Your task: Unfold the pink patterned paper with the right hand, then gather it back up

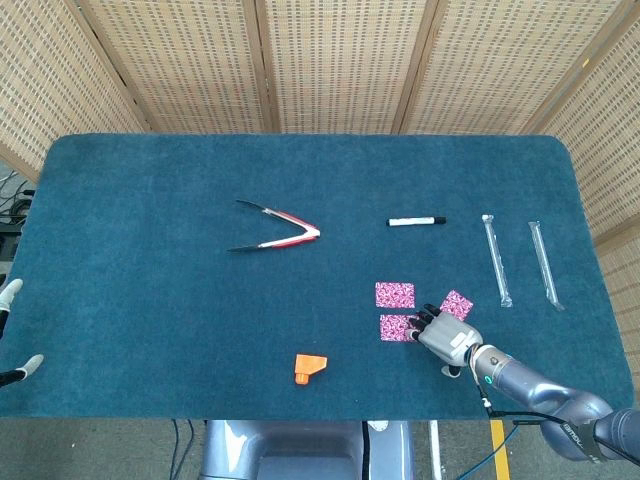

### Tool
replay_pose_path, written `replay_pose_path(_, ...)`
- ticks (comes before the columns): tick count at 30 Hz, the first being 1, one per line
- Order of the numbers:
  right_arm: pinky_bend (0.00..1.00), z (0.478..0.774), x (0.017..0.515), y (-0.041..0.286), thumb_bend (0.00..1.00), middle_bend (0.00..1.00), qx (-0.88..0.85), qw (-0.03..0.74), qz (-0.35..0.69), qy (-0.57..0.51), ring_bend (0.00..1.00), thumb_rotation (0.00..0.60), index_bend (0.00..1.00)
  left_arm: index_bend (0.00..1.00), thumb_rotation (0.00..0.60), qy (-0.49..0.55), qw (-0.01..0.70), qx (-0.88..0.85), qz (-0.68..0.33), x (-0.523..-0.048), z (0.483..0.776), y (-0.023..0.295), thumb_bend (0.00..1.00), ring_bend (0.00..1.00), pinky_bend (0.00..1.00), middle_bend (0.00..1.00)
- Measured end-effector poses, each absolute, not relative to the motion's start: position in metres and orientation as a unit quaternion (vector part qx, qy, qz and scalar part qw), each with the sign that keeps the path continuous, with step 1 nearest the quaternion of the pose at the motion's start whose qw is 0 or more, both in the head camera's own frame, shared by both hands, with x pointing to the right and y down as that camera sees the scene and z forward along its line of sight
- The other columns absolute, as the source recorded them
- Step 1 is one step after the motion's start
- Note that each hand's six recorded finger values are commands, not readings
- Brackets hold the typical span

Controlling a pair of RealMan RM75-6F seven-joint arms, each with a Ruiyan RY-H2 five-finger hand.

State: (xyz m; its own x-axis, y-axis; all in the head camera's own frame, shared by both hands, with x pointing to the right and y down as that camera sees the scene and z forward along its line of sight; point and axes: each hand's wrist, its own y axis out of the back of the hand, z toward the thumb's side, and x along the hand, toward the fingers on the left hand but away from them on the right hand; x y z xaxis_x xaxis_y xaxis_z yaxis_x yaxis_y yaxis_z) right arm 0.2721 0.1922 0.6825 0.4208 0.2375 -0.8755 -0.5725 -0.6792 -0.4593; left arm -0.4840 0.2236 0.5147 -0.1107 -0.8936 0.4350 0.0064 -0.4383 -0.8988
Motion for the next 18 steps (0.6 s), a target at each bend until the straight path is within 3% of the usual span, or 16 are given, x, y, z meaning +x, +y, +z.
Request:
replay_pose_path(9, 0.00, 0.674, 0.265, 0.189, 0.31, 0.11, -0.757, 0.386, 0.519, 0.098, 0.00, 0.600, 0.16, 0.02, 0.600, 0.394, 0.355, -0.565, -0.632, -0.485, 0.515, 0.223, 0.14, 0.00, 0.00, 0.00)
replay_pose_path(18, 0.00, 0.658, 0.260, 0.165, 0.26, 0.11, -0.766, 0.386, 0.514, 0.023, 0.00, 0.600, 0.21, 0.02, 0.600, 0.395, 0.356, -0.566, -0.630, -0.484, 0.515, 0.224, 0.14, 0.00, 0.00, 0.00)
